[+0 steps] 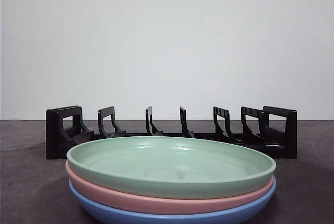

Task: Place the plate

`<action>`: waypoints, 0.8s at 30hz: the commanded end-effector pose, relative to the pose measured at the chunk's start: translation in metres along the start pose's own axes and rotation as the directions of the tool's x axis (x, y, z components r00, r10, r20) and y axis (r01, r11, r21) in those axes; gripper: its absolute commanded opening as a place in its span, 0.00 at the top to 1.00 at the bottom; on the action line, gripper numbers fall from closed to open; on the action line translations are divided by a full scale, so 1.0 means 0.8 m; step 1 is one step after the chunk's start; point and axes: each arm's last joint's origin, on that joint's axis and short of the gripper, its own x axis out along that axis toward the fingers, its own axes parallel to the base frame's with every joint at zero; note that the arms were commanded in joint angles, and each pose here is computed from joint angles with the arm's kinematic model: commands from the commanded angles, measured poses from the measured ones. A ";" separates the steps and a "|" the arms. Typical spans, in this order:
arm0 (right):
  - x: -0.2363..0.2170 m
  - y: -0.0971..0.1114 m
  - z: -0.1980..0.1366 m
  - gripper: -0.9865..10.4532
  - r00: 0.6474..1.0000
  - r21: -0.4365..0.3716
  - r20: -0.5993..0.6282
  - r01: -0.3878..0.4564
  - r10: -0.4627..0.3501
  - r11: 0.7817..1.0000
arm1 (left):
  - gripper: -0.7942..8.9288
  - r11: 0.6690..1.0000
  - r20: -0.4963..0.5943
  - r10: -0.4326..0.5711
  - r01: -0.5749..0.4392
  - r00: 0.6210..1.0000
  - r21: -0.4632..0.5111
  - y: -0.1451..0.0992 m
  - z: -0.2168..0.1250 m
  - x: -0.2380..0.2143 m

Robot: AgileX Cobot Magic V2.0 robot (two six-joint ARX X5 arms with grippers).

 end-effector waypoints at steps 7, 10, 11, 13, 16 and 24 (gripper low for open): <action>0.000 0.000 -0.001 0.90 1.000 0.048 -0.001 0.003 -0.003 0.999 | 0.91 1.000 -0.020 0.004 -0.004 1.000 0.000 0.000 -0.007 0.002; 0.000 0.000 -0.001 0.90 1.000 0.047 0.001 0.002 -0.002 0.999 | 0.91 1.000 -0.020 0.004 -0.004 1.000 0.000 0.001 -0.007 0.002; 0.000 0.000 -0.001 0.90 1.000 0.047 0.001 0.002 -0.002 0.999 | 0.91 1.000 -0.020 0.004 -0.004 1.000 0.000 0.001 -0.007 0.002; 0.000 0.000 -0.001 0.90 1.000 0.047 0.000 0.003 -0.003 0.999 | 0.91 1.000 -0.020 0.004 -0.004 1.000 0.000 0.000 -0.007 0.002; 0.000 0.000 -0.001 0.90 1.000 0.047 0.000 0.002 -0.002 0.999 | 0.91 1.000 -0.020 0.004 -0.004 1.000 0.000 0.000 -0.007 0.002; 0.000 0.000 -0.001 0.90 1.000 0.047 0.000 0.002 -0.002 0.999 | 0.91 1.000 -0.020 0.004 -0.004 1.000 0.000 0.000 -0.007 0.002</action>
